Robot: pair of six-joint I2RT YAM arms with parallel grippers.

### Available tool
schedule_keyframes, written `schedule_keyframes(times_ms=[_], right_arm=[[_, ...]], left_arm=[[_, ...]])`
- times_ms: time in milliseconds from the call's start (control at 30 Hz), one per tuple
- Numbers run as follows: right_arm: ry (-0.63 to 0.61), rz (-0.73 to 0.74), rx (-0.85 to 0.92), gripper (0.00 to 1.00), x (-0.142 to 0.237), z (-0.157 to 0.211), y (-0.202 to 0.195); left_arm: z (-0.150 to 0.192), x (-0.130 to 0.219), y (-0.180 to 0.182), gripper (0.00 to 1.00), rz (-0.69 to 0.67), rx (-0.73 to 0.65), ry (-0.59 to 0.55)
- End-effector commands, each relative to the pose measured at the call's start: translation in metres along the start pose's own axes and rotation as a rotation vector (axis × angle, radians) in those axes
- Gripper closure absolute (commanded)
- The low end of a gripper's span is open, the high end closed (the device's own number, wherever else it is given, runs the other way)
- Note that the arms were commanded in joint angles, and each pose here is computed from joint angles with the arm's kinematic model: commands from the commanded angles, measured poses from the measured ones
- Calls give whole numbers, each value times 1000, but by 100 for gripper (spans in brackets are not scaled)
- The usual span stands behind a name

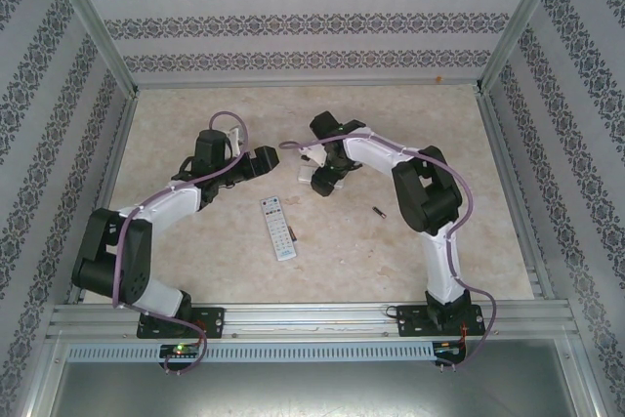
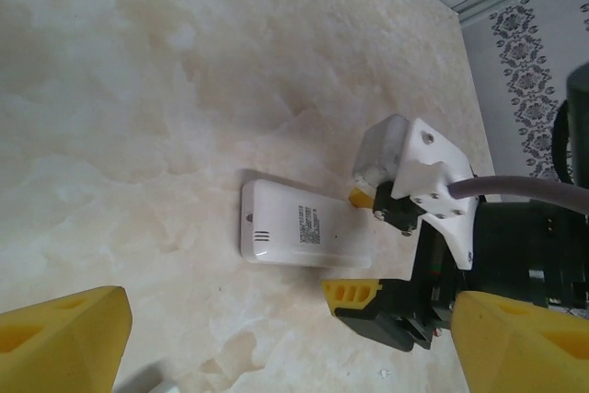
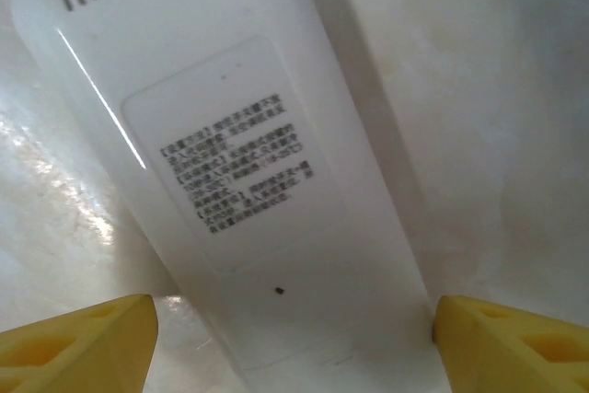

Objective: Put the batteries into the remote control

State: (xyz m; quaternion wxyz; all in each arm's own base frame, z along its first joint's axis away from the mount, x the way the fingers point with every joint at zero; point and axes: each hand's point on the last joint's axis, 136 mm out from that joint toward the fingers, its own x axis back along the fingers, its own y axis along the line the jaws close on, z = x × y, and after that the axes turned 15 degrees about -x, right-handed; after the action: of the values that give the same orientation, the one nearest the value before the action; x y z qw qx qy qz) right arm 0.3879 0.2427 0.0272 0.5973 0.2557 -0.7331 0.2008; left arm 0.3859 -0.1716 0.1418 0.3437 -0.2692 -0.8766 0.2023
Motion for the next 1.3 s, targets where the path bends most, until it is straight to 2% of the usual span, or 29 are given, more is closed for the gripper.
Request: schedule_keyframes(times_ms=[0, 167, 200, 333, 467, 533, 633, 700, 767, 867, 933, 1100, 1267], right_arm=[[110, -35, 55, 25, -11, 18, 10], [92, -38, 40, 39, -9, 14, 15], [78, -44, 40, 40, -7, 12, 17], [42, -16, 58, 28, -6, 11, 14], [86, -21, 61, 29, -20, 15, 14], [97, -24, 48, 35, -23, 14, 15], [49, -39, 14, 47, -12, 3, 18], [-28, -81, -50, 52, 10, -11, 22], [-128, -183, -157, 56, 40, -27, 32], [-279, -413, -293, 56, 84, -45, 60], [-344, -521, -319, 55, 103, -49, 76], [-340, -614, -316, 53, 120, -46, 104], [-300, -615, -275, 54, 121, -43, 121]], left_arm=[[-3, 7, -4, 9, -8, -25, -12], [-3, 10, -5, 9, -14, -4, -8], [-4, 11, -6, 9, -9, 3, -8], [-6, 13, -13, 9, 18, 11, -19], [-7, 13, -12, 9, 10, 5, -18], [-6, 13, -12, 9, 12, 7, -10], [-4, 13, -11, 9, 5, 24, 3], [-3, 13, -11, 9, 7, 48, 10], [-6, 13, -16, 10, 29, 91, 5], [-14, 10, -31, 13, 119, 148, -6], [-18, 6, -40, 15, 173, 172, -7], [-30, 2, -47, 25, 211, 175, -18], [-33, -2, -51, 35, 240, 174, -26]])
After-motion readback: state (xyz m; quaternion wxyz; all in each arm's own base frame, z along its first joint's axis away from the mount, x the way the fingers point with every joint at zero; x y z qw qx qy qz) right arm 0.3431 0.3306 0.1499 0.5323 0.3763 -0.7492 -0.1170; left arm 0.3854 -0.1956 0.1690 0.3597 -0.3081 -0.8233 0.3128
